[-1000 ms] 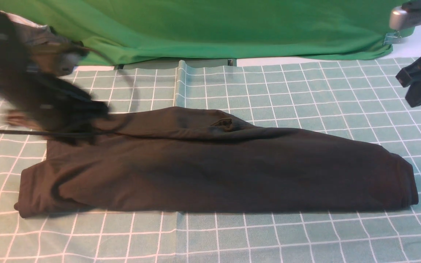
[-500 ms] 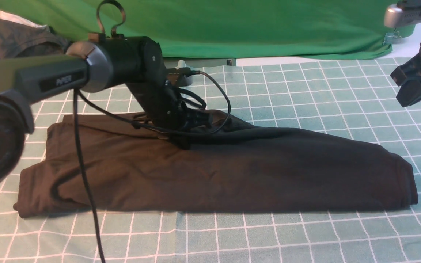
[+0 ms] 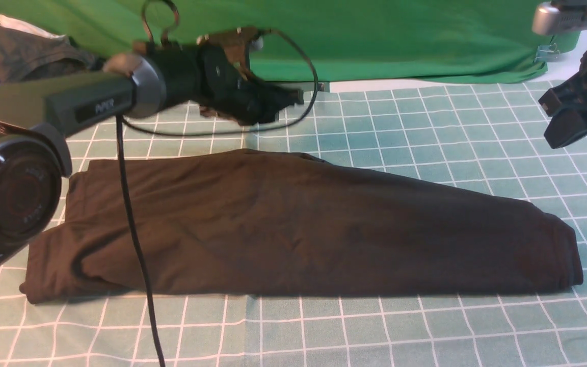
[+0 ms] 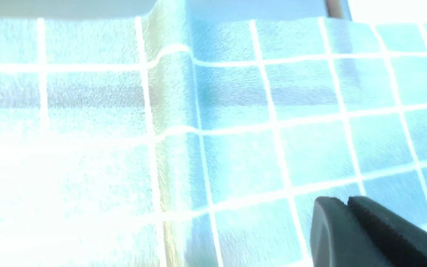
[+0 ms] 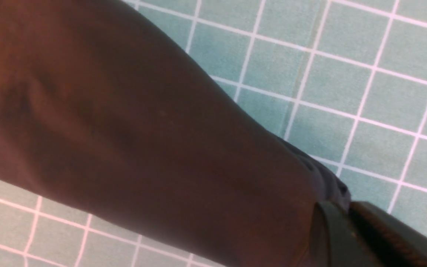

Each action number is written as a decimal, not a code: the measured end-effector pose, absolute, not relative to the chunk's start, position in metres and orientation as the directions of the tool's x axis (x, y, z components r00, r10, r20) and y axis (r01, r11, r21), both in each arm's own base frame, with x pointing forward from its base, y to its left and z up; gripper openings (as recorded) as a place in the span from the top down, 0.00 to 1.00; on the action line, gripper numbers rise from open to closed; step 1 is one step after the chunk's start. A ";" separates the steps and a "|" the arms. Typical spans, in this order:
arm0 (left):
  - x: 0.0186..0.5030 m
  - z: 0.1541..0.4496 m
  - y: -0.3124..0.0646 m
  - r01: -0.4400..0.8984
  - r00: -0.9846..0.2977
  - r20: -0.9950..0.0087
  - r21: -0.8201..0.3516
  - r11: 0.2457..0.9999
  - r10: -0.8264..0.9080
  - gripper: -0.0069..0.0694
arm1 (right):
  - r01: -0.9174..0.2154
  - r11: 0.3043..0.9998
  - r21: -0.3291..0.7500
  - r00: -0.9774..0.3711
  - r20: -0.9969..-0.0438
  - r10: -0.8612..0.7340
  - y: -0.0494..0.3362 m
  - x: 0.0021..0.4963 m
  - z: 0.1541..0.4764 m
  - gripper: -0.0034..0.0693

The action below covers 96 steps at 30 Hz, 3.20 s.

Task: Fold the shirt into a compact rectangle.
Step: 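Pull the folded dark garment lengthwise by its ends to straighten it flat on the table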

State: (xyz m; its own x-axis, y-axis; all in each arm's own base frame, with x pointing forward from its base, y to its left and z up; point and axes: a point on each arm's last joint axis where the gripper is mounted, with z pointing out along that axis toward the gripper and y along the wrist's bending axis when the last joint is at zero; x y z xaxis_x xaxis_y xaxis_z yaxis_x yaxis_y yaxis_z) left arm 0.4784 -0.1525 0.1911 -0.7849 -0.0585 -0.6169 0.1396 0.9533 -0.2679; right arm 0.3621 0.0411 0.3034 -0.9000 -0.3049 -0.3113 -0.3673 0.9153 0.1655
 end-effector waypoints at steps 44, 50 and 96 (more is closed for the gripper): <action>0.309 0.170 -0.064 -0.013 -0.969 -0.243 -0.149 0.989 -0.049 0.90 | -0.491 0.867 0.085 -0.869 -0.119 -0.481 0.104 0.399 0.170 0.92; 0.293 0.204 -0.055 0.016 -0.965 -0.261 -0.127 0.992 -0.018 0.90 | -0.395 0.919 -0.005 -0.914 -0.097 -0.393 0.070 0.404 0.177 0.92; 0.306 0.165 0.047 -0.299 -0.945 -0.128 -0.038 0.953 -0.302 0.90 | -0.427 0.903 0.046 -0.861 -0.325 -0.390 0.072 0.334 0.298 0.88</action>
State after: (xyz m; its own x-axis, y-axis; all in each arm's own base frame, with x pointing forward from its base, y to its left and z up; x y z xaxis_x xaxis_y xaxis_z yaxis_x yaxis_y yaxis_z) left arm 0.3056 0.0471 0.1653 -0.9448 -0.3017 -0.1279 -0.2994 0.9534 -0.0378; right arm 0.3341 0.0716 0.2979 -0.8613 -0.3901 -0.3255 -0.4265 0.9033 0.0462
